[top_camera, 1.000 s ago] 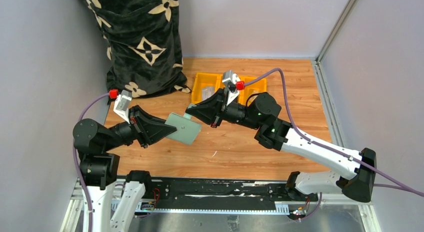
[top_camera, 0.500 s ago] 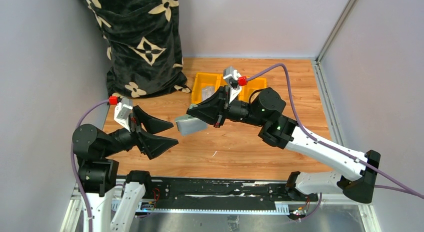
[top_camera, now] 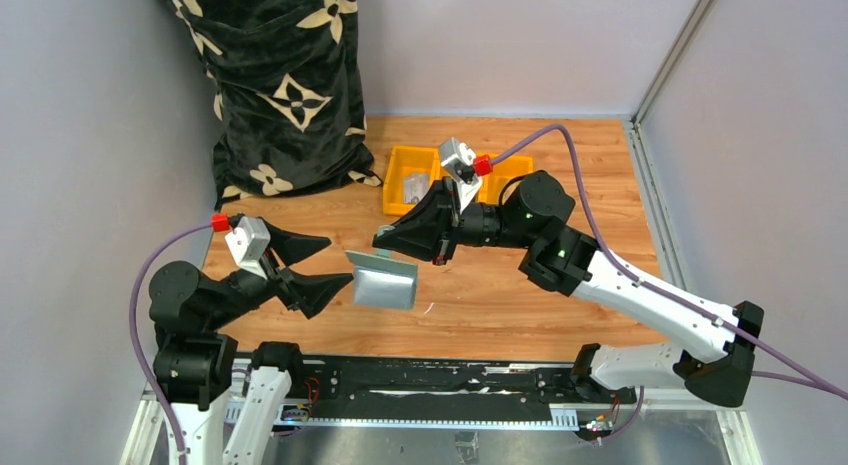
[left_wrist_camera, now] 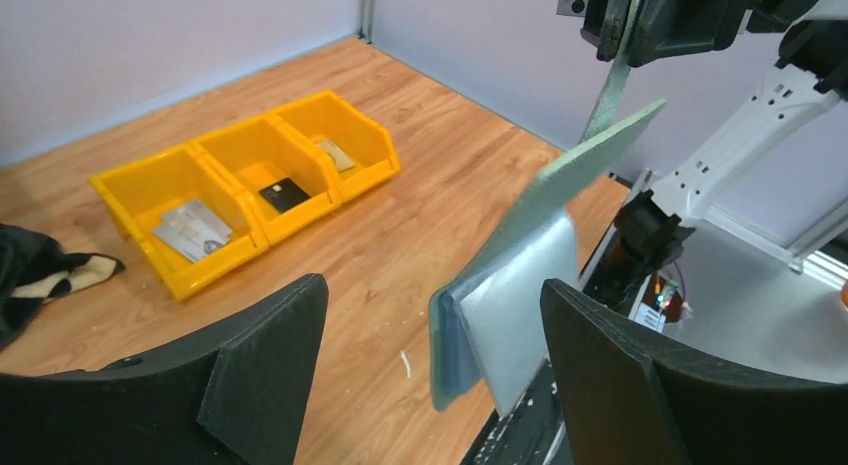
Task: Take the credit cards out of the card holder
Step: Open the card holder.
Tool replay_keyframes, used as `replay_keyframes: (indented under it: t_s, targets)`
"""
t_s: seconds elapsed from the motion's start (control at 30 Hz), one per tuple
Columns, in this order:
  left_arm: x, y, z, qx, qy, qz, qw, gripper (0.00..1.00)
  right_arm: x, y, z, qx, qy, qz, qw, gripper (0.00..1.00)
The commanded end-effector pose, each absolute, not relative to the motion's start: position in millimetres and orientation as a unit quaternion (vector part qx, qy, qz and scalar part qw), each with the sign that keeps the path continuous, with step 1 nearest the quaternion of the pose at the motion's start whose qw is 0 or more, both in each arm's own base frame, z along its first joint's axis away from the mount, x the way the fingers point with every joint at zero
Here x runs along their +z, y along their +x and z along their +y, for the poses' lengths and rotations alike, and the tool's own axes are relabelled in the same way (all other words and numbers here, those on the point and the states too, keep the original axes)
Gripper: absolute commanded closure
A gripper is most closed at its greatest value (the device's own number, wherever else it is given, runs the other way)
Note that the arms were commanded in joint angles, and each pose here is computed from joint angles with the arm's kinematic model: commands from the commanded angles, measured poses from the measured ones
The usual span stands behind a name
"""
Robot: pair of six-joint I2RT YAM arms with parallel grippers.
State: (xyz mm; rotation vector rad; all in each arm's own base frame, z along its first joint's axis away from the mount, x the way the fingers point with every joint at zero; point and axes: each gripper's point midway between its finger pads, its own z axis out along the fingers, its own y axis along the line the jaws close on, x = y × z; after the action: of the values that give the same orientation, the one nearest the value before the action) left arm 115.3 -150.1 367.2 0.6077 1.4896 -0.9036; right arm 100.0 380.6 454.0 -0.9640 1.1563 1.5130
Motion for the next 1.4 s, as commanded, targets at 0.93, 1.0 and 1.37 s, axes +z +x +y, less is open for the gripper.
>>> replay_keyframes:
  t_s: [0.93,1.0,1.37]
  targets:
    - [363.1,92.7,-164.5,-0.445,0.315,0.632,0.551,1.00,460.8,73.9,413.9,0.667,-0.436,0.445,0.409,0.54]
    - [367.8,90.0,-165.3,-0.451,0.313,0.631,0.548,1.00,454.8,79.3,407.7,0.653,-0.436,0.452,0.423,0.47]
    - [384.3,81.7,-168.1,-0.471,0.313,0.627,0.536,1.00,429.5,106.5,366.6,0.618,-0.411,0.493,0.454,0.22]
